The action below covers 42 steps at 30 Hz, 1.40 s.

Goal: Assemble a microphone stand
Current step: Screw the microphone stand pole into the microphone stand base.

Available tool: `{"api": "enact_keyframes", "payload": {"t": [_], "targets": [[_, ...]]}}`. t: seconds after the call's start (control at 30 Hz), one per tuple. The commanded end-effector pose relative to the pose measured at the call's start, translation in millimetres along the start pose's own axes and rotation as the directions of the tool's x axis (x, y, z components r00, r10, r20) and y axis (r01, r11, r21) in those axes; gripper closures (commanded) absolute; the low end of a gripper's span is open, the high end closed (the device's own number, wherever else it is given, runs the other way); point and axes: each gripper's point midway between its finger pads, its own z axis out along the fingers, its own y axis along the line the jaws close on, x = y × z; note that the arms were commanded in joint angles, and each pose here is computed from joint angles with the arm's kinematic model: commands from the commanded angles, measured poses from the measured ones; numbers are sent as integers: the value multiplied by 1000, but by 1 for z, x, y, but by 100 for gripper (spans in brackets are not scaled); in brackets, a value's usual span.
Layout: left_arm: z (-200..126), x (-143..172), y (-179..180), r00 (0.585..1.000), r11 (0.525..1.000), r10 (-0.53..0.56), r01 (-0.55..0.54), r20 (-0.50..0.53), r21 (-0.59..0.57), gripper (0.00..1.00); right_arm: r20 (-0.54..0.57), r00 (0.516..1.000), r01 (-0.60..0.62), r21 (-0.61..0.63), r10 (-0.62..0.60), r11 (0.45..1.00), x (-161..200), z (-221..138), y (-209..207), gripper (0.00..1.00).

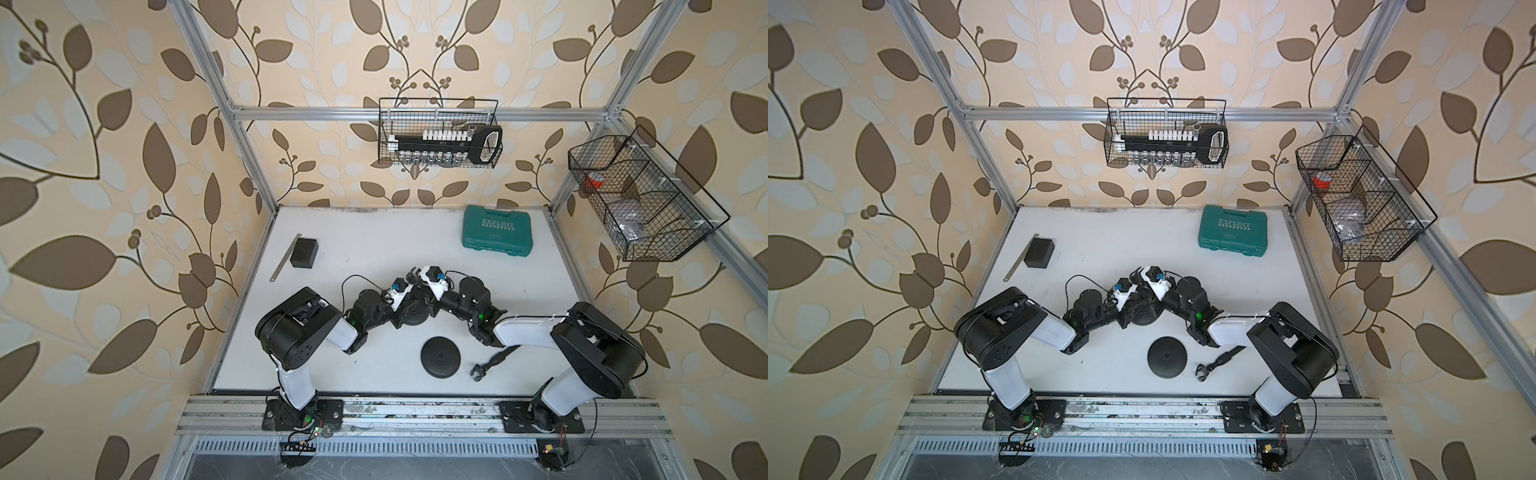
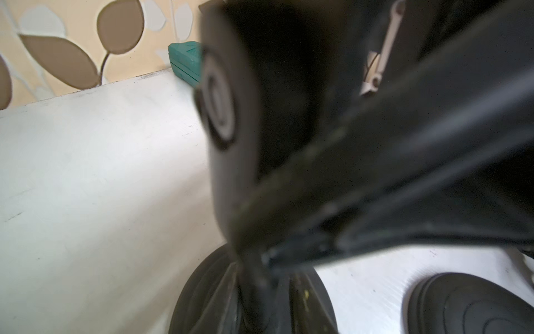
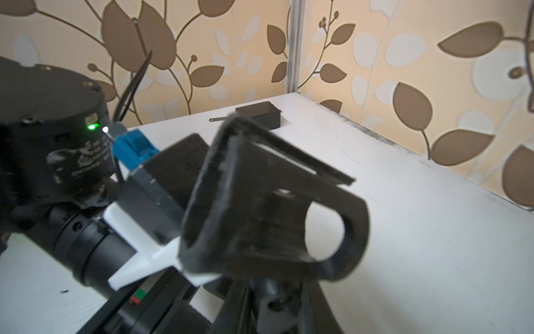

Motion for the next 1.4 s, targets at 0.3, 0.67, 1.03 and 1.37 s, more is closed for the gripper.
{"api": "enact_keyframes", "payload": {"t": [0.3, 0.67, 1.03, 1.37], "targets": [[-5, -25, 9, 997, 1000, -17, 17, 80, 0, 82, -152, 988, 4, 159, 21, 987, 50, -7, 2, 100], [3, -24, 8, 997, 1000, -20, 18, 73, 24, 87, -160, 986, -35, 89, 49, 995, 55, -5, 16, 100], [8, -7, 3, 1000, 999, 27, -27, -7, 41, 92, -162, 987, -33, -84, 19, 996, 41, -20, 6, 48], [9, -1, -2, 998, 998, 39, -37, -40, 52, 91, -132, 991, -37, -333, -8, 942, 14, -41, -20, 42]]}}
